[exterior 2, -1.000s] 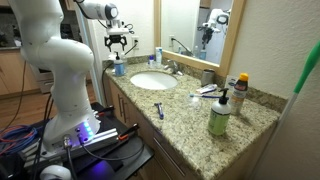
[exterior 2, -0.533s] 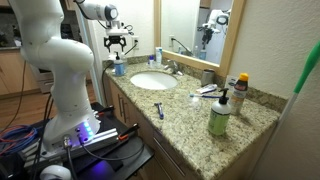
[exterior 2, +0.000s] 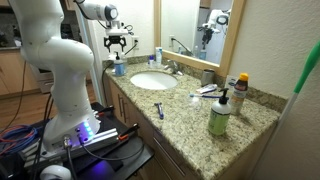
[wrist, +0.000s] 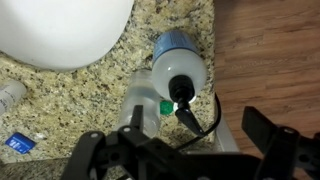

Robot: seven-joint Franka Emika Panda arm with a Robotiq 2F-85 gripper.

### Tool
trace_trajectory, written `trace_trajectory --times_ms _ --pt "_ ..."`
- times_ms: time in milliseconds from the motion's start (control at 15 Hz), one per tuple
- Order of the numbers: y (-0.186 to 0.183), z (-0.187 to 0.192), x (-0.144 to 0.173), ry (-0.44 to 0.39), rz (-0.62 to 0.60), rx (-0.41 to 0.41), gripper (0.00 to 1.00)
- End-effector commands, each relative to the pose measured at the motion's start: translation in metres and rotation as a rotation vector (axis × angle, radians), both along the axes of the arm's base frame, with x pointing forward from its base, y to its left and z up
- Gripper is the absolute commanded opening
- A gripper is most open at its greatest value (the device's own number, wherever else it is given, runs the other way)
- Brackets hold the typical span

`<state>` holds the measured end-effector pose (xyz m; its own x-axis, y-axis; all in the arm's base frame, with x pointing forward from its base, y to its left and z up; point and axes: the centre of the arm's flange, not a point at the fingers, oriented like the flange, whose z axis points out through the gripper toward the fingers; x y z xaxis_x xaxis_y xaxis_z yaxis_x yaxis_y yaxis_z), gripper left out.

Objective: Pick up the soap bottle and move to forward.

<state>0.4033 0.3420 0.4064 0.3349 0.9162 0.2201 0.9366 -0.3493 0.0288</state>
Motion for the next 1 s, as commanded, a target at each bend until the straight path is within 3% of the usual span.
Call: trace_trajectory --times_ms 0,267,600,667,800,867,933 --pt "0.000 0.000 0.000 0.000 0.000 0.000 1.00" --pt "0.000 0.000 0.000 0.000 0.000 0.000 1.00" --pt "0.002 -0.043 -0.016 -0.063 0.005 -0.075 1.00" --pt "0.001 -0.024 -0.011 -0.046 0.010 -0.059 1.00" --pt "0.002 -0.029 -0.013 -0.042 0.008 -0.065 1.00" --pt "0.002 -0.028 -0.012 -0.059 0.006 -0.060 0.98" --pt "0.003 -0.030 -0.010 -0.055 0.004 -0.057 0.74"
